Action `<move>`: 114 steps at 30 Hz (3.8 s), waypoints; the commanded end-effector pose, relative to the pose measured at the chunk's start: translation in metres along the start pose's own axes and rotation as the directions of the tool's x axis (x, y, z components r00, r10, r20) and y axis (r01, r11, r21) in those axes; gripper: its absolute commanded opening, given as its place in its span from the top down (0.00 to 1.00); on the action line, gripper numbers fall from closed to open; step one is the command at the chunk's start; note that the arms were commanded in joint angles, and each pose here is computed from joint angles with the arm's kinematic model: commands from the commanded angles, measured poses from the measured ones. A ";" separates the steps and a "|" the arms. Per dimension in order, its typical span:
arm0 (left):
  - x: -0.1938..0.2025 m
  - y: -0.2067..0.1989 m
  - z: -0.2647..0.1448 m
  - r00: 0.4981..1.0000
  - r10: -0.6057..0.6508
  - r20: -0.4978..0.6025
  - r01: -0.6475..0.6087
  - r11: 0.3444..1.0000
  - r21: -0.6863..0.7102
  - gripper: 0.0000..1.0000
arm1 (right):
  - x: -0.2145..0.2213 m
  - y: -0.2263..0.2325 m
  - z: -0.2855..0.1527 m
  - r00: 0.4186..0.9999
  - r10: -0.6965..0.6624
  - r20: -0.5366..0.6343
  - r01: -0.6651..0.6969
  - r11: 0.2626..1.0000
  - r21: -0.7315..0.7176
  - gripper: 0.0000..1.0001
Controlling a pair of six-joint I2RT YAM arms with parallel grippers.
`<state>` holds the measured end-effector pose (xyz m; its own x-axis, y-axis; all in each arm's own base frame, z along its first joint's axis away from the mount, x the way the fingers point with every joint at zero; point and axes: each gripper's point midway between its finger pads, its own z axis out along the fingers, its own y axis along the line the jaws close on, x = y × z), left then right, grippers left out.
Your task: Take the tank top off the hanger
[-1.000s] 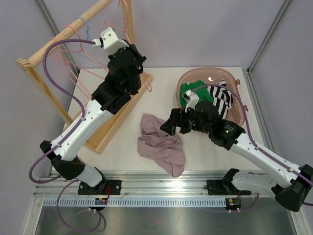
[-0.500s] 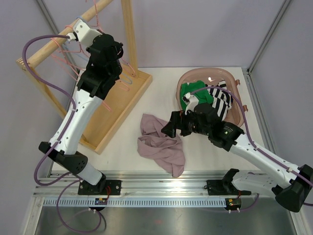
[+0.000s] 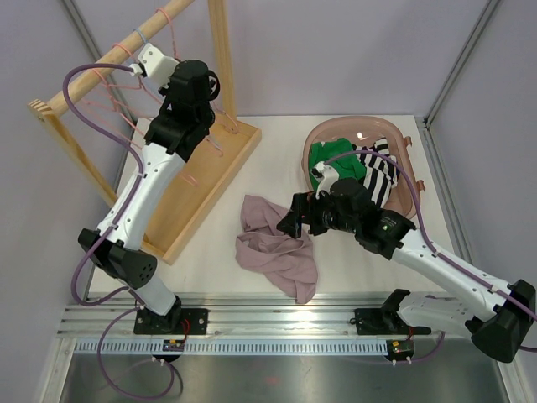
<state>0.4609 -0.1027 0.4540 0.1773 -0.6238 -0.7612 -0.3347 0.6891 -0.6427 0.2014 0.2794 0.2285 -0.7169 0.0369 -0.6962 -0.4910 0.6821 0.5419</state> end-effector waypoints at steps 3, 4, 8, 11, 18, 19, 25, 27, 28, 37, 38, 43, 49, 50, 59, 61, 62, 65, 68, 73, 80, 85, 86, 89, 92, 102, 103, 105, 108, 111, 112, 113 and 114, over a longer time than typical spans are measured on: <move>-0.016 -0.015 -0.008 0.994 -0.111 0.008 0.110 0.992 0.066 0.85 | -0.003 0.004 0.007 0.999 -0.038 0.012 0.038 0.999 -0.025 0.01; -0.018 -0.016 -0.010 0.993 -0.115 0.007 0.114 0.991 0.069 0.76 | -0.001 0.000 0.011 0.999 -0.042 0.004 0.042 0.999 -0.013 0.00; -0.022 -0.021 -0.018 0.991 -0.135 -0.017 0.136 0.985 0.107 0.50 | 0.006 -0.017 0.024 0.999 -0.034 -0.027 0.036 0.997 0.062 0.01; -0.028 -0.026 -0.033 0.985 -0.161 -0.053 0.168 0.973 0.159 0.35 | 0.014 -0.030 0.036 0.998 -0.031 -0.055 0.037 0.993 0.110 0.00; -0.047 -0.046 -0.083 0.974 -0.180 -0.135 0.215 0.921 0.326 0.15 | 0.051 -0.053 0.069 0.978 -0.049 -0.201 0.095 0.969 0.228 0.01; -0.047 -0.050 -0.090 0.973 -0.174 -0.150 0.216 0.913 0.345 0.10 | 0.052 -0.062 0.072 0.979 -0.054 -0.196 0.109 0.953 0.281 0.01; -0.055 -0.067 -0.138 0.964 -0.110 -0.243 0.219 0.844 0.489 0.01 | 0.086 -0.074 0.094 0.945 -0.098 -0.311 0.220 0.896 0.386 0.00; -0.055 -0.069 -0.152 0.961 -0.064 -0.268 0.203 0.823 0.531 0.01 | 0.102 -0.079 0.105 0.928 -0.102 -0.359 0.251 0.883 0.396 0.01; -0.055 -0.074 -0.163 0.959 -0.031 -0.283 0.193 0.803 0.564 0.01 | 0.108 -0.081 0.108 0.922 -0.100 -0.374 0.258 0.880 0.398 0.01; -0.059 -0.065 -0.236 0.942 0.146 -0.301 0.113 0.708 0.697 0.01 | 0.161 -0.118 0.137 0.859 -0.086 -0.505 0.352 0.816 0.459 0.16; -0.061 -0.056 -0.242 0.942 0.158 -0.296 0.106 0.698 0.708 0.01 | 0.161 -0.118 0.137 0.857 -0.095 -0.506 0.358 0.816 0.454 0.37; -0.053 -0.022 -0.264 0.929 0.215 -0.303 0.090 0.661 0.745 0.01 | 0.129 -0.100 0.132 0.897 -0.150 -0.415 0.342 0.831 0.438 1.00; -0.028 0.034 -0.280 0.908 0.271 -0.320 0.078 0.639 0.765 0.01 | 0.057 -0.057 0.101 0.945 -0.210 -0.249 0.301 0.855 0.421 1.00; -0.021 0.041 -0.284 0.900 0.289 -0.325 0.077 0.629 0.773 0.01 | 0.042 -0.048 0.092 0.950 -0.228 -0.213 0.299 0.860 0.414 1.00; 0.028 0.105 -0.320 0.813 0.469 -0.344 0.073 0.504 0.861 0.01 | -0.063 -0.020 0.020 0.938 -0.345 -0.046 0.315 0.785 0.533 1.00; 0.034 0.116 -0.326 0.794 0.504 -0.340 0.065 0.486 0.872 0.01 | -0.093 -0.013 0.003 0.932 -0.362 0.013 0.292 0.773 0.562 1.00; 0.042 0.127 -0.328 0.775 0.530 -0.344 0.058 0.483 0.874 0.01 | -0.101 -0.014 -0.006 0.926 -0.377 0.006 0.305 0.759 0.575 1.00; 0.060 0.145 -0.335 0.727 0.587 -0.355 0.060 0.460 0.886 0.01 | -0.139 -0.014 -0.030 0.915 -0.399 0.059 0.283 0.738 0.612 1.00; 0.076 0.159 -0.338 0.687 0.633 -0.358 0.054 0.447 0.893 0.01 | -0.174 -0.025 -0.056 0.911 -0.400 0.103 0.238 0.711 0.661 1.00; 0.105 0.188 -0.311 0.650 0.660 -0.378 -0.064 0.543 0.837 0.01 | -0.212 -0.066 -0.094 0.913 -0.383 0.141 0.149 0.634 0.758 1.00; 0.126 0.202 -0.288 0.641 0.659 -0.394 -0.146 0.609 0.780 0.01 | -0.225 -0.151 -0.112 0.953 -0.263 0.153 0.018 0.550 0.835 1.00; 0.129 0.211 -0.273 0.646 0.651 -0.400 -0.212 0.655 0.725 0.01 | -0.227 -0.221 -0.102 0.971 -0.148 0.188 -0.082 0.531 0.844 1.00; 0.130 0.211 -0.272 0.642 0.653 -0.402 -0.216 0.657 0.722 0.01 | -0.226 -0.235 -0.087 0.975 -0.121 0.186 -0.089 0.555 0.827 1.00; 0.131 0.212 -0.269 0.639 0.652 -0.408 -0.222 0.664 0.714 0.01 | -0.216 -0.280 -0.063 0.984 -0.029 0.175 -0.130 0.553 0.823 1.00; 0.130 0.214 -0.268 0.642 0.650 -0.407 -0.230 0.669 0.706 0.01 | -0.197 -0.321 -0.037 0.991 0.035 0.126 -0.126 0.523 0.843 0.97; 0.094 0.233 -0.231 0.763 0.527 -0.373 -0.291 0.796 0.531 0.01 | -0.160 -0.358 -0.011 0.993 0.113 0.032 -0.085 0.500 0.862 0.42; 0.092 0.233 -0.227 0.773 0.517 -0.368 -0.290 0.804 0.520 0.01 | -0.170 -0.348 -0.021 0.994 0.096 0.048 -0.090 0.501 0.860 0.38; 0.086 0.238 -0.219 0.787 0.500 -0.360 -0.303 0.823 0.480 0.01 | -0.187 -0.336 -0.036 0.995 0.065 0.081 -0.102 0.489 0.866 0.24; 0.077 0.247 -0.208 0.808 0.476 -0.346 -0.324 0.851 0.414 0.01 | -0.204 -0.313 -0.065 0.992 0.028 0.122 -0.120 0.479 0.869 0.01; 0.062 0.257 -0.201 0.835 0.455 -0.310 -0.348 0.873 0.343 0.01 | -0.209 -0.283 -0.088 0.986 0.012 0.166 -0.149 0.512 0.846 0.00; 0.060 0.259 -0.199 0.839 0.456 -0.297 -0.357 0.873 0.331 0.01 | -0.213 -0.264 -0.101 0.981 -0.007 0.192 -0.159 0.534 0.831 0.01; 0.057 0.260 -0.200 0.843 0.457 -0.284 -0.363 0.873 0.325 0.01 | -0.212 -0.253 -0.104 0.980 -0.016 0.197 -0.155 0.556 0.817 0.01; 0.052 0.263 -0.198 0.844 0.463 -0.270 -0.380 0.872 0.309 0.01 | -0.203 -0.248 -0.105 0.983 -0.016 0.182 -0.141 0.563 0.814 0.01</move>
<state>0.1951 -0.0397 0.2471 -0.3384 -0.3171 -0.8860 -0.0465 0.9460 -0.3208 0.4472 0.0161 0.2393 -0.6695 0.1509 -0.7274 0.2559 0.9661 -0.0351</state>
